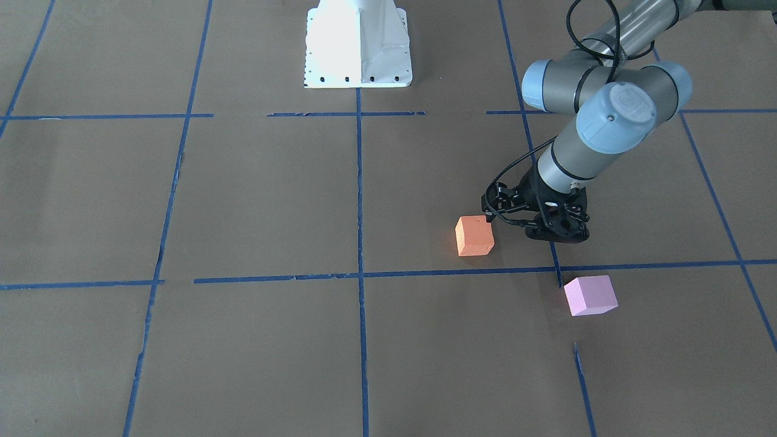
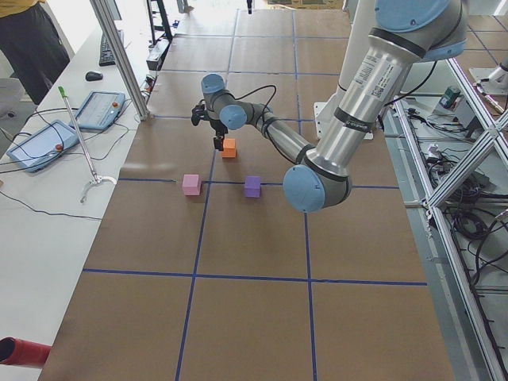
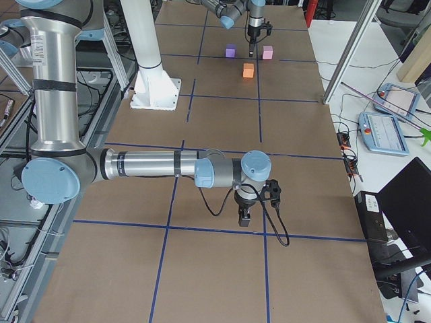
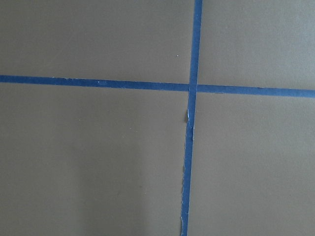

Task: Arrange blocks in a line
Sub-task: 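Move the left gripper over the orange cube and lower it, then close the left gripper on the orange cube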

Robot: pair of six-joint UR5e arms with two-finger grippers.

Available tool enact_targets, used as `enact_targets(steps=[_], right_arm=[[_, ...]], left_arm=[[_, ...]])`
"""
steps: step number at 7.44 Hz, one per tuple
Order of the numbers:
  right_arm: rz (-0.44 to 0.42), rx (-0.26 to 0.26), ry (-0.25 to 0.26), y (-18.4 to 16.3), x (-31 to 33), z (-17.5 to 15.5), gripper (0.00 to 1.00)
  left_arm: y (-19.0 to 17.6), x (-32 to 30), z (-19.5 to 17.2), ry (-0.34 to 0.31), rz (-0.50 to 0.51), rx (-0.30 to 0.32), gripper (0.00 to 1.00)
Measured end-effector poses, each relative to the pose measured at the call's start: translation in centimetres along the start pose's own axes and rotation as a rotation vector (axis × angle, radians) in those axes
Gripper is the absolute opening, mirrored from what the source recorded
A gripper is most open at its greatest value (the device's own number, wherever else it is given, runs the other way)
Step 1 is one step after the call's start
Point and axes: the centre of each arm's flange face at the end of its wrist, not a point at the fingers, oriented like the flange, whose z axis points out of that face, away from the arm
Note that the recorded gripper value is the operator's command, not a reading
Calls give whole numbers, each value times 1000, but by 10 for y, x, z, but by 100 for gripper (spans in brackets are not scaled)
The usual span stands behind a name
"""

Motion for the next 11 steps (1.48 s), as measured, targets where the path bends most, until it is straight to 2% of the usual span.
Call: enact_targets(steps=[3, 7, 11], right_arm=[[0, 0, 0, 0, 0, 0, 100], [-1, 1, 0, 0, 0, 0, 100], [0, 1, 0, 0, 0, 0, 100]], left_arm=[[-3, 21, 19, -29, -82, 7, 99], [11, 42, 51, -46, -109, -37, 99], [6, 45, 65, -59, -112, -33, 98]])
